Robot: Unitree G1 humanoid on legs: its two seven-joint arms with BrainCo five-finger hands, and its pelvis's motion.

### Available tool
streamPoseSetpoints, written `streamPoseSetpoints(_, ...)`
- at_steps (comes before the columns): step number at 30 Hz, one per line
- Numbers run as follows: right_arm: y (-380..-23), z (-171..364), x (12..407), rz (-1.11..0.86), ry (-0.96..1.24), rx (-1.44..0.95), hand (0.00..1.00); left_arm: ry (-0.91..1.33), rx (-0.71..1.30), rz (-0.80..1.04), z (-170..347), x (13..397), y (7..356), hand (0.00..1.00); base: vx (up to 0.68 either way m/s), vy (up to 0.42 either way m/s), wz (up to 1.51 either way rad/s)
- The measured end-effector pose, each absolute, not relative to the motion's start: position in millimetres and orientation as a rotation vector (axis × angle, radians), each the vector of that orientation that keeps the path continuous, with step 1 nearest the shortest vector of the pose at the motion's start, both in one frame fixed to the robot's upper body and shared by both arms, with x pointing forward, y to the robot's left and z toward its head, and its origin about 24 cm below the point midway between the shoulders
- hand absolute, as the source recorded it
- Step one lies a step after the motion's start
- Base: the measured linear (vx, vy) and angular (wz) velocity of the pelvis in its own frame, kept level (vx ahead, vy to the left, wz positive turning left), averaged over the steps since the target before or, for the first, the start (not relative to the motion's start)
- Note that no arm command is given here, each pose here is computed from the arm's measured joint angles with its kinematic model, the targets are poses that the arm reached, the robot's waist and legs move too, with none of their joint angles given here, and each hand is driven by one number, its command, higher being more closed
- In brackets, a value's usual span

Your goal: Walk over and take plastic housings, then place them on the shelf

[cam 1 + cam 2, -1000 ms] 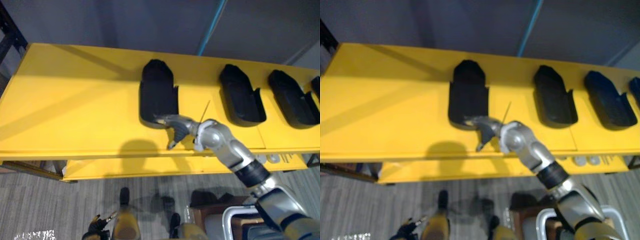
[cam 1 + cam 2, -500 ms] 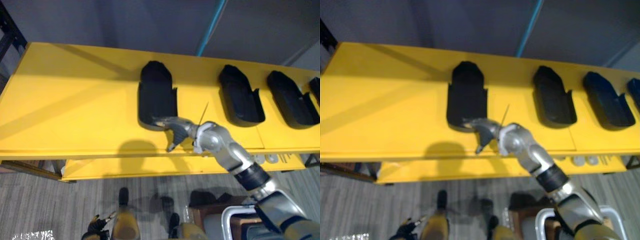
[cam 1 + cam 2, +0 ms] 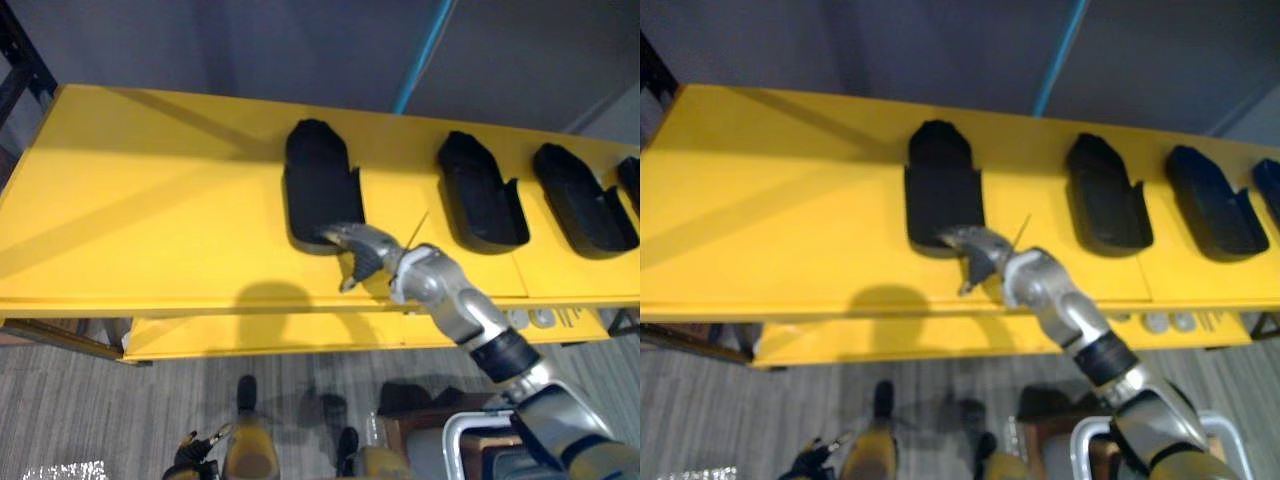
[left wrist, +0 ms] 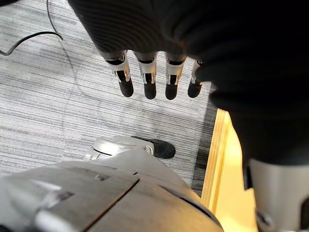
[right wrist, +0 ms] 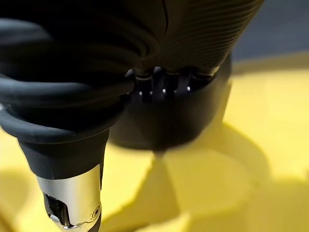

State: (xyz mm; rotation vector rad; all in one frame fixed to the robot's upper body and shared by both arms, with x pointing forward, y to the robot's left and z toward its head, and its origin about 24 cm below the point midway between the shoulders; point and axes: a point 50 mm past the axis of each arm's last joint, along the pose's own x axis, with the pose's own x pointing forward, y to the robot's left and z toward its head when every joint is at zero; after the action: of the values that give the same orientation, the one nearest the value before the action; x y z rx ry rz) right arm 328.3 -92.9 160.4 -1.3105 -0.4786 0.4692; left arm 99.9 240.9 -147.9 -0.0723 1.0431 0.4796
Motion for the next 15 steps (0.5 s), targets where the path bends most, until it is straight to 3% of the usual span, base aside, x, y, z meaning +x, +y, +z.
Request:
streamPoseSetpoints(4,-100.1,178.3,328.0,0.371,-0.577,-1.189,0.0,1.033,-0.068,0.484,-147.8,97.4,241.8,0.0,0.03,-0.006,0.04)
streamPoseSetpoints(10,-95.8,196.3,317.6,0.376,-0.673,-1.099,0.0,1.048,-0.072,0.499,-149.5,87.9,243.7,0.0,0.01,-0.001,0.0)
streamPoseSetpoints(15,-117.4,229.8,297.2,0.315,-0.763,-0.891,0.0,1.089,-0.076,0.51,-152.9,79.1,244.1,0.0,-0.01,-0.004,-0.1)
